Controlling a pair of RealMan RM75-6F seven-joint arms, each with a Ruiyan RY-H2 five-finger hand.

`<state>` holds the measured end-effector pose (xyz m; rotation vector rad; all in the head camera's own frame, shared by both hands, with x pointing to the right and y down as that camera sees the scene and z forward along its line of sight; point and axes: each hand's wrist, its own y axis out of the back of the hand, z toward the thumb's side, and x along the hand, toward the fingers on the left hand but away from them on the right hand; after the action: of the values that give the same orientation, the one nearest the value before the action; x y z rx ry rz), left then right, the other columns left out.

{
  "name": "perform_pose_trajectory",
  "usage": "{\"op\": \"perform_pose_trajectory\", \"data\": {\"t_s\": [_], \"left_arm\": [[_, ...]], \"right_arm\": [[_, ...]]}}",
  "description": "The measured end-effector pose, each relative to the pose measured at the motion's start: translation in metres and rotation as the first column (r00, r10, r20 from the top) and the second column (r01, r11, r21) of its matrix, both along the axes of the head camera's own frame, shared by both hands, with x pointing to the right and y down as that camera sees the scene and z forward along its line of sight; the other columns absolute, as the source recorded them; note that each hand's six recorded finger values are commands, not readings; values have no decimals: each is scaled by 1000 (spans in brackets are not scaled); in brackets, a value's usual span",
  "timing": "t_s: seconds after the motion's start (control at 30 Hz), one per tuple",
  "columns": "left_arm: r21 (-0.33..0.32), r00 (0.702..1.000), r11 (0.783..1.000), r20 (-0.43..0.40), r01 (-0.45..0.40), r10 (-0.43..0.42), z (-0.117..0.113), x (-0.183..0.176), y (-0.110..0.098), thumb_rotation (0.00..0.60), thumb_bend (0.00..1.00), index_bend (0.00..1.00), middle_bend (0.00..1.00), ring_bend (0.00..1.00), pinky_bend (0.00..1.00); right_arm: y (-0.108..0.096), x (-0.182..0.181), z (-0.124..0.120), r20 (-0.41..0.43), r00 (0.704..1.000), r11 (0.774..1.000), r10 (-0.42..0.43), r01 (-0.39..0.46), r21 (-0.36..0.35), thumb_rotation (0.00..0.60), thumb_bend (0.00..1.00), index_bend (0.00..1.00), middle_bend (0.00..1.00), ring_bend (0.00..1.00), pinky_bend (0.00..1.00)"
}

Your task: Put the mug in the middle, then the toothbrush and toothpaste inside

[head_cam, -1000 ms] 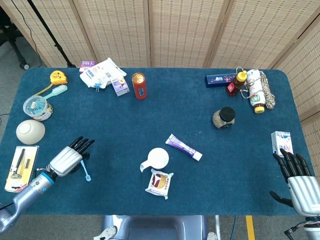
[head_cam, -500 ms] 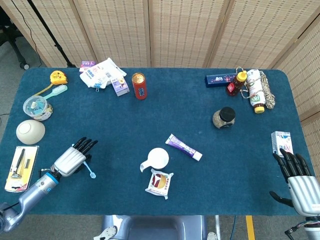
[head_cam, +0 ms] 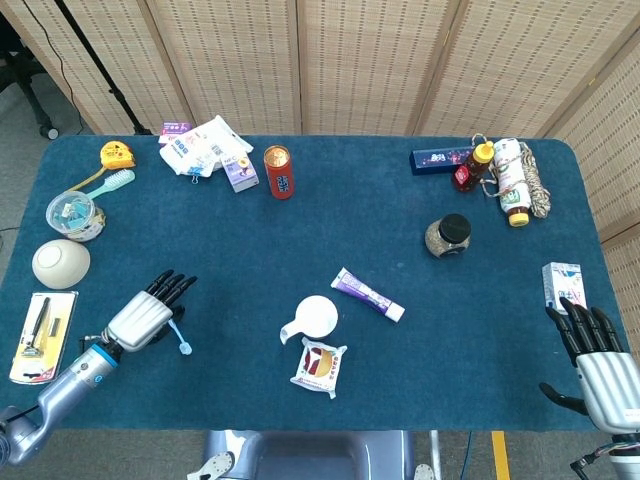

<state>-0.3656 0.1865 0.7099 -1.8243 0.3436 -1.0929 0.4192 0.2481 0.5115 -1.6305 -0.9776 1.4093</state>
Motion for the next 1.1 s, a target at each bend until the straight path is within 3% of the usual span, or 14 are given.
{"op": "perform_pose_trajectory", "data": {"t_s": [0.3,0.47,0.77,1.1], "left_arm": [[17,995,998,-80,61,-59,-20,7,-15,600,385,615,0,0,0],[-10,972,992,-202,123,-122,-40,21,-24,600,385,616,0,0,0],[-104,868,975,-445,195,-221,-88,60,-46,600,385,618,0,0,0],[-283,748,948,-596,144,-291,-110,123,-54,600,386,618,0,0,0]], "right_arm": [[0,0,0,2,1000,1000,0,0,-1,600,0,0,0,0,0],[1,-1,2,0,1000,1000,-4,4,-7,600,0,0,0,0,0],[1,-3,3,0,1000,1000,-9,9,-12,600,0,0,0,0,0],[1,-1,4,-4,1000,1000,-2,2,-14,600,0,0,0,0,0]]}}
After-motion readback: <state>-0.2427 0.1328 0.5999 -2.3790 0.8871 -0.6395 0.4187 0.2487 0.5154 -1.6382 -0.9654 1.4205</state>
